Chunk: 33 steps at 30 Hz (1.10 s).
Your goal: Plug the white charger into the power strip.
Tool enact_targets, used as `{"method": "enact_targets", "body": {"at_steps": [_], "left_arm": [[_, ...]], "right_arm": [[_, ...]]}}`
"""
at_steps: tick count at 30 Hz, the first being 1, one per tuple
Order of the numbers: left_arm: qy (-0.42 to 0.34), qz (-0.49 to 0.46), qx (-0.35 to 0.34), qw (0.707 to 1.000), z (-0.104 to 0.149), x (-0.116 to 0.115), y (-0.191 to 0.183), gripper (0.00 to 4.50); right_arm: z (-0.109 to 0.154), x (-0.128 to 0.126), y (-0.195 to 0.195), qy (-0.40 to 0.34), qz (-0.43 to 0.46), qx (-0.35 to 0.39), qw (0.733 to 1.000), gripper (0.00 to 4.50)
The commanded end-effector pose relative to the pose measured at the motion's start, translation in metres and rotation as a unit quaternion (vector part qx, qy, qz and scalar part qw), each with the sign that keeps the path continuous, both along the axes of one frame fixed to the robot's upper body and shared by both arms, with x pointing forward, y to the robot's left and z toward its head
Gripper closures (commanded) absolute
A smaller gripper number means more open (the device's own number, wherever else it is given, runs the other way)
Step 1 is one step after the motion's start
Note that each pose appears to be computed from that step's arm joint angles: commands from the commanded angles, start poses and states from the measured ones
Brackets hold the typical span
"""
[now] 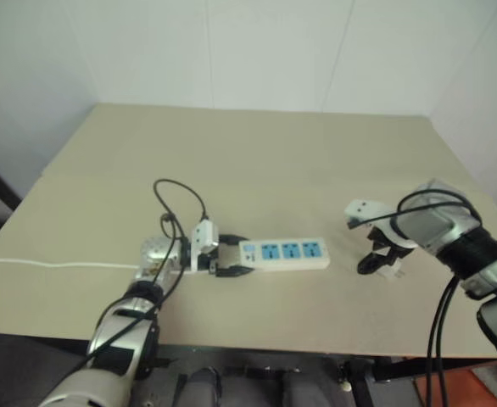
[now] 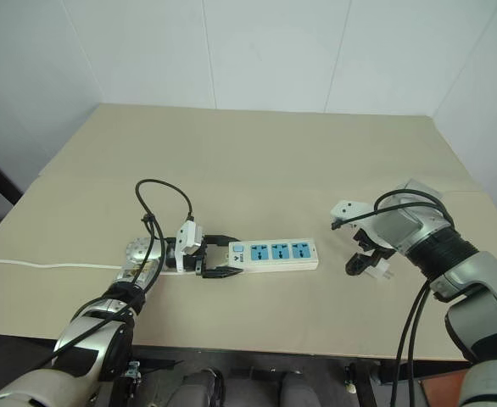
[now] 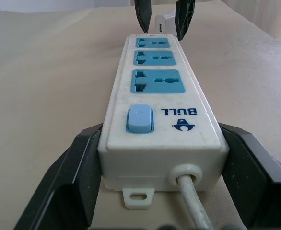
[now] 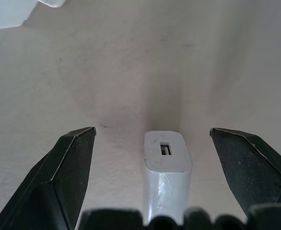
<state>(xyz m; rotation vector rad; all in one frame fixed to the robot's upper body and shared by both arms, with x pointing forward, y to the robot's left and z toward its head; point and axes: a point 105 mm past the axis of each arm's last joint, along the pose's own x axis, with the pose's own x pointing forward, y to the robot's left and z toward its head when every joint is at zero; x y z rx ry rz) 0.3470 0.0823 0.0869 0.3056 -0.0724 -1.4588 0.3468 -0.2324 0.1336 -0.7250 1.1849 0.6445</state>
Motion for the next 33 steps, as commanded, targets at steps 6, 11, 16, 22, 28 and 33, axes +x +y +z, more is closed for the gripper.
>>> {"method": "enact_targets", "body": {"at_steps": [6,11,16,22,28,33], "left_arm": [[0.008,-0.018,0.005,1.0,-0.004,-0.005,-0.006,1.26],[0.008,-0.018,0.005,1.0,-0.004,-0.005,-0.008,1.26],[0.01,-0.021,0.004,1.0,-0.005,-0.005,-0.009,1.26],[0.011,-0.027,0.006,1.0,-0.005,-0.006,-0.009,1.26],[0.017,-0.053,0.012,0.998,-0.004,-0.011,-0.009,1.26],[0.014,-0.061,0.021,0.998,-0.003,-0.011,-0.01,1.26]], "right_arm": [[0.002,0.001,-0.012,-0.009,-0.031,-0.004,0.999,0.0],[-0.001,0.0,-0.015,-0.006,-0.034,-0.009,0.999,1.28],[0.0,0.0,-0.018,-0.011,-0.038,-0.021,0.999,3.08],[0.007,0.0,-0.016,-0.023,-0.033,-0.009,0.999,3.38],[0.06,0.006,0.017,-0.132,0.028,0.1,0.986,3.38],[0.09,0.0,0.056,-0.229,0.126,0.292,0.92,3.38]]}}
